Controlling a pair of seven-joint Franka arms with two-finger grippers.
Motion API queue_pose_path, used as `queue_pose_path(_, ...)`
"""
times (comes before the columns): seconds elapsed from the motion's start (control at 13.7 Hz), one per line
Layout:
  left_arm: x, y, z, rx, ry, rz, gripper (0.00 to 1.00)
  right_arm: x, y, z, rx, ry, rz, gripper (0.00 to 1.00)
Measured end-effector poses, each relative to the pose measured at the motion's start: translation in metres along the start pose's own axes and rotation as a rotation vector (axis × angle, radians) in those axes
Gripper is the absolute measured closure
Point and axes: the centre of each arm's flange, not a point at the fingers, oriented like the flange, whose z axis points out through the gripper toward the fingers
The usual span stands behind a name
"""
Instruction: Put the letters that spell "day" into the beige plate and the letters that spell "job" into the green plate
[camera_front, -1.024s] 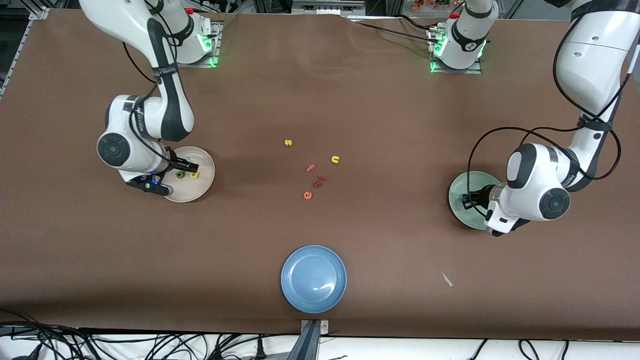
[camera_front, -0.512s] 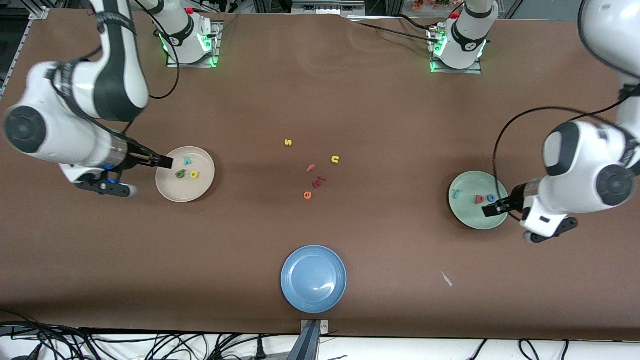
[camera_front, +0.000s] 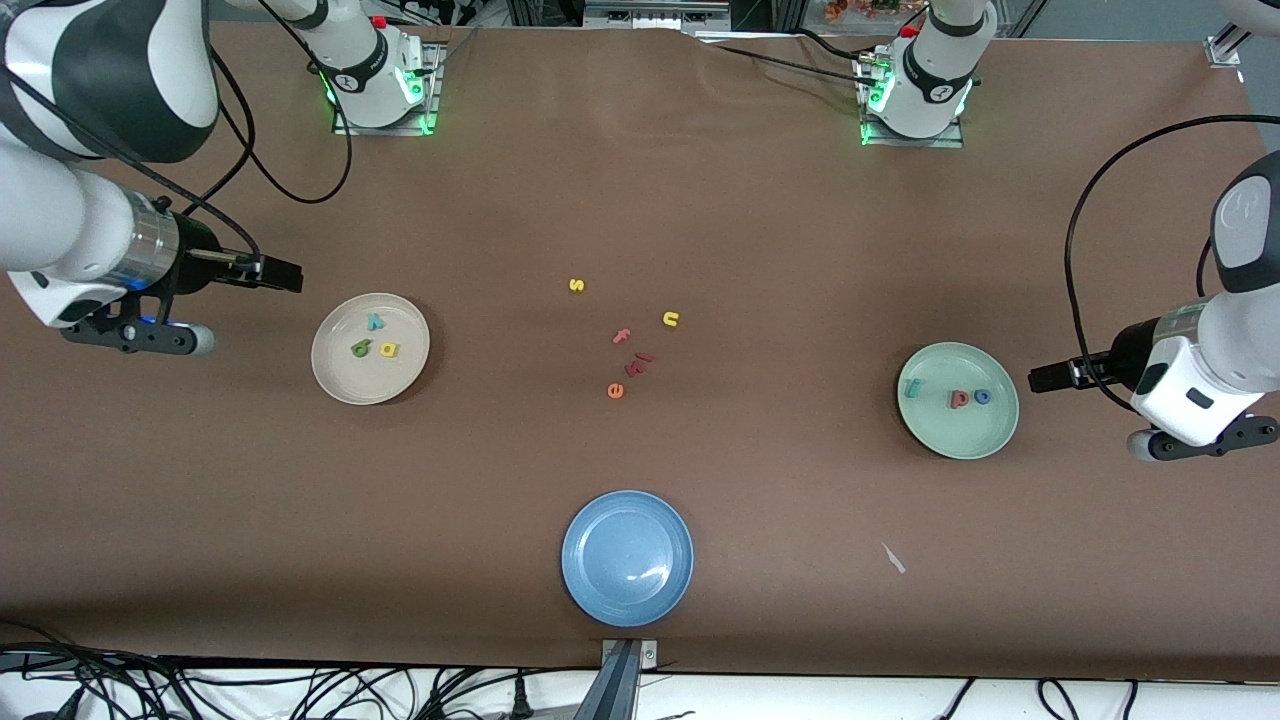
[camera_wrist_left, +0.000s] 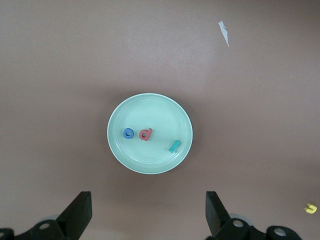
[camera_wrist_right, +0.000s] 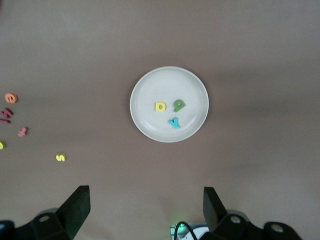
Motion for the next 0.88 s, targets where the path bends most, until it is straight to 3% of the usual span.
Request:
queue_pose_path(0.29,0.001,0.006,-0.015,0.026,0.04,0.054,0.0,0.012,0.053,-0.024,0.084,0.051,0.015,0.0)
queue_pose_path(0.59,0.001,0.007,-0.027,0.028,0.063,0.061,0.0,-0.028,0.043,-0.05,-0.045,0.111,-0.066,0.0)
queue_pose_path(0.73,-0.001,0.011,-0.028,0.029,0.065,0.066,0.0,-0.048,0.032,-0.046,-0.035,0.174,-0.059,0.0)
queue_pose_path(0.88,-0.001,0.011,-0.03,0.029,0.068,0.067,0.0,-0.058,0.048,-0.036,-0.002,0.184,-0.017,0.0)
